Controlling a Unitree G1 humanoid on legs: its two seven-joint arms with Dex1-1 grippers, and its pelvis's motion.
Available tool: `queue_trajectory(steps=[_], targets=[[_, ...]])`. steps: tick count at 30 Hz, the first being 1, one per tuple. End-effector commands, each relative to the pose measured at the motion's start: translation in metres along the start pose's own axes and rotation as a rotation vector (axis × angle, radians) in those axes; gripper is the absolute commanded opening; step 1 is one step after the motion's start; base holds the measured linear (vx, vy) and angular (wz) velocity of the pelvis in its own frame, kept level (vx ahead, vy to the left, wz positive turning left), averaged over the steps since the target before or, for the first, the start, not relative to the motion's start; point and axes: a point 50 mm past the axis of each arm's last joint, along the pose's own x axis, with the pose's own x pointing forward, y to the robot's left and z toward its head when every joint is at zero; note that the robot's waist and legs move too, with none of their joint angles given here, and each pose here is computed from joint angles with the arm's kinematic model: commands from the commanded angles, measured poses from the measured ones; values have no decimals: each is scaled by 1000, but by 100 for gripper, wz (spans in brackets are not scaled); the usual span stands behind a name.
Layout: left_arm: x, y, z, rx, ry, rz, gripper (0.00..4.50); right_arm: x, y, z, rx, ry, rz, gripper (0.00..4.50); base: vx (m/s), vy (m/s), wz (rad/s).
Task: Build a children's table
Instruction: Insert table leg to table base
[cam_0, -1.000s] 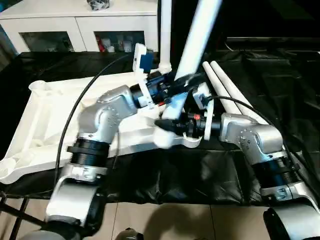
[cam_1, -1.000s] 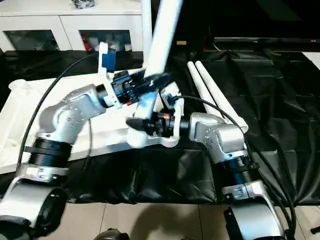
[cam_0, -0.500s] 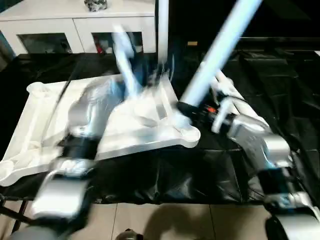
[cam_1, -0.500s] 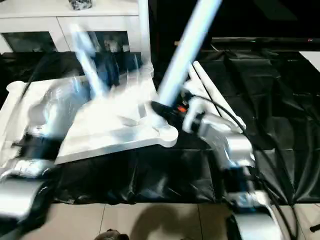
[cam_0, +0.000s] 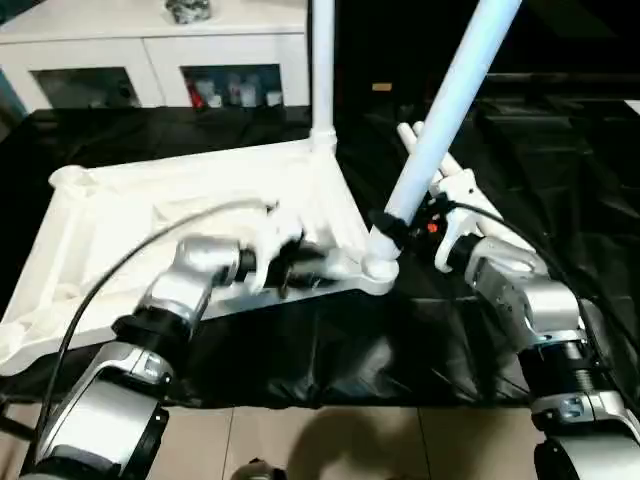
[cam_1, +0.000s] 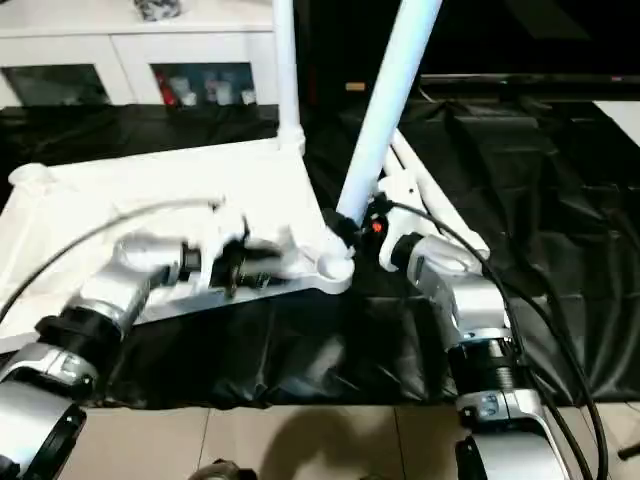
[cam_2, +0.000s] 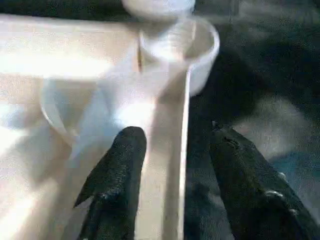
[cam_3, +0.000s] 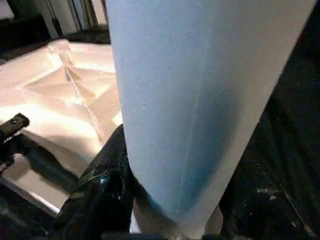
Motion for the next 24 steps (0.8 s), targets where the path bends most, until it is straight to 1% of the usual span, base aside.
queue_trajectory(steps=[1,3,5,6,7,8,12,15,17,19,20,24], targets=[[-2,4,7,35,5,-11,185,2,3,1,-21,2,21,189,0,0,0],[-2,4,6,36,8,-15,165,3,3,0,-22,8,25,189,0,0,0],[-2,4,5,41,12,-14,161,5,3,-1,-20,14,27,189,0,0,0],[-2,5,5,50,16,-13,139,6,4,0,-19,17,37,189,0,0,0],[-2,6,5,57,19,-13,127,7,5,0,-19,19,44,189,0,0,0],[-3,7,5,64,19,-16,127,7,6,0,-21,24,60,189,0,0,0],[-5,7,6,59,7,-40,85,8,8,-1,-24,38,87,189,0,0,0],[-7,6,4,46,10,-65,69,9,9,-3,-17,50,108,189,0,0,0],[-7,6,3,47,16,-66,46,10,9,-3,-16,52,110,189,0,0,0],[-7,6,0,54,40,-81,37,11,9,-4,-18,79,139,189,0,0,0],[-7,6,0,54,40,-81,34,11,9,-4,-18,79,139,189,0,0,0],[-8,6,0,44,29,-95,1,12,11,-7,-29,130,189,189,0,0,0]])
